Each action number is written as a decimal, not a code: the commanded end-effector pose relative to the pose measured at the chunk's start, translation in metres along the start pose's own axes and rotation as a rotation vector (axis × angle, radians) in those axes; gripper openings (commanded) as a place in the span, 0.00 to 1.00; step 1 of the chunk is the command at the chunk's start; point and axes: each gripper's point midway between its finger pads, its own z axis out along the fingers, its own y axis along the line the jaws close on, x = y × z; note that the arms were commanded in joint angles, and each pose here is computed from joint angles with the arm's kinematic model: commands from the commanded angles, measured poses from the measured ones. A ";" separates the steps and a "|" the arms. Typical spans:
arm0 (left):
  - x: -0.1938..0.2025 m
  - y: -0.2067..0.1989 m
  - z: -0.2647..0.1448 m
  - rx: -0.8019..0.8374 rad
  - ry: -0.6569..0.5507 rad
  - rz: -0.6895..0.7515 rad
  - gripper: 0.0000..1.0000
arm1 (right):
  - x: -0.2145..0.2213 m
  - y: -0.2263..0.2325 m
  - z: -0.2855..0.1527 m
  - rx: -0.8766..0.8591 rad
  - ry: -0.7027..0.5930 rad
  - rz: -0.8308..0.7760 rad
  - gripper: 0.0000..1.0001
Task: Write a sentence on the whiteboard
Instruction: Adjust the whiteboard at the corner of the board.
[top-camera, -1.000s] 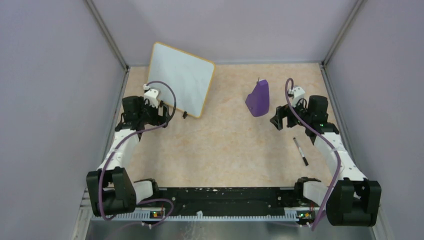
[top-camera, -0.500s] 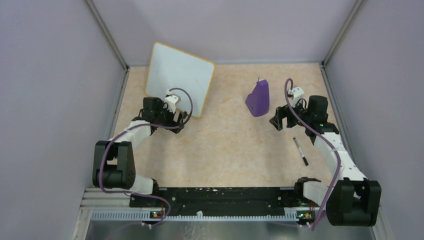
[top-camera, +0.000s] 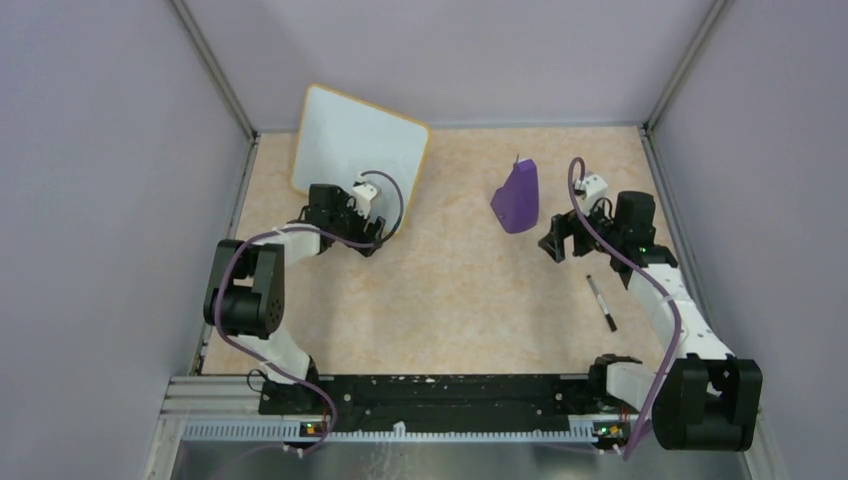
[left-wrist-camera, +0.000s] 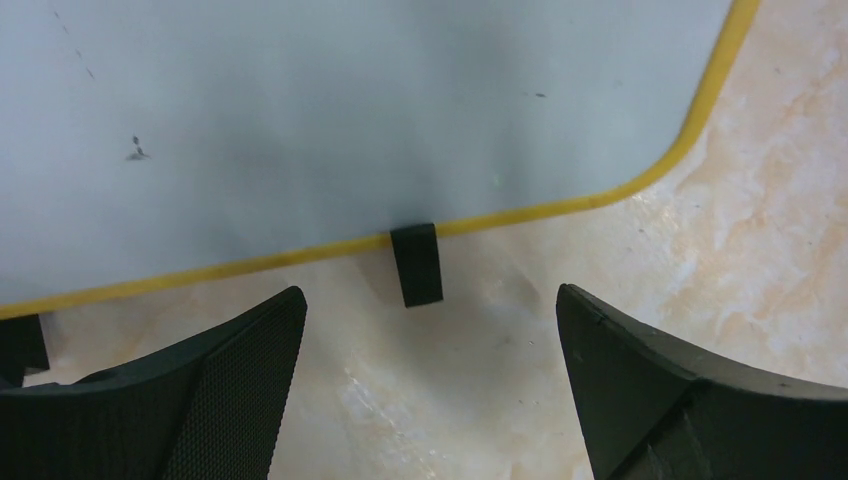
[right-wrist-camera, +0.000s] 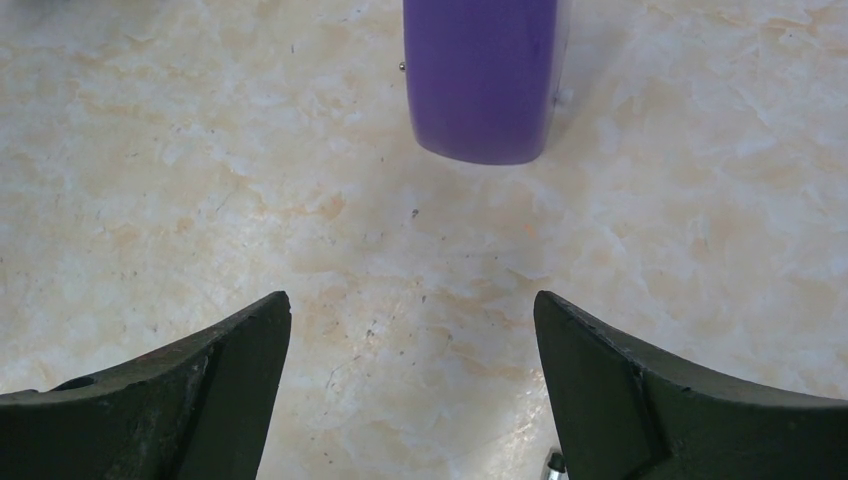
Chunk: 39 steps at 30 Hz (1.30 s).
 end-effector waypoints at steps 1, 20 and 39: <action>-0.031 0.013 0.009 -0.034 -0.065 0.078 0.99 | -0.013 0.004 -0.001 -0.024 -0.031 -0.042 0.88; -0.086 -0.116 0.060 0.199 -0.091 0.215 0.99 | -0.015 0.005 0.001 -0.029 -0.034 -0.020 0.89; -0.154 -0.074 -0.045 0.092 -0.230 -0.117 0.99 | -0.063 0.038 0.023 0.002 -0.161 0.071 0.78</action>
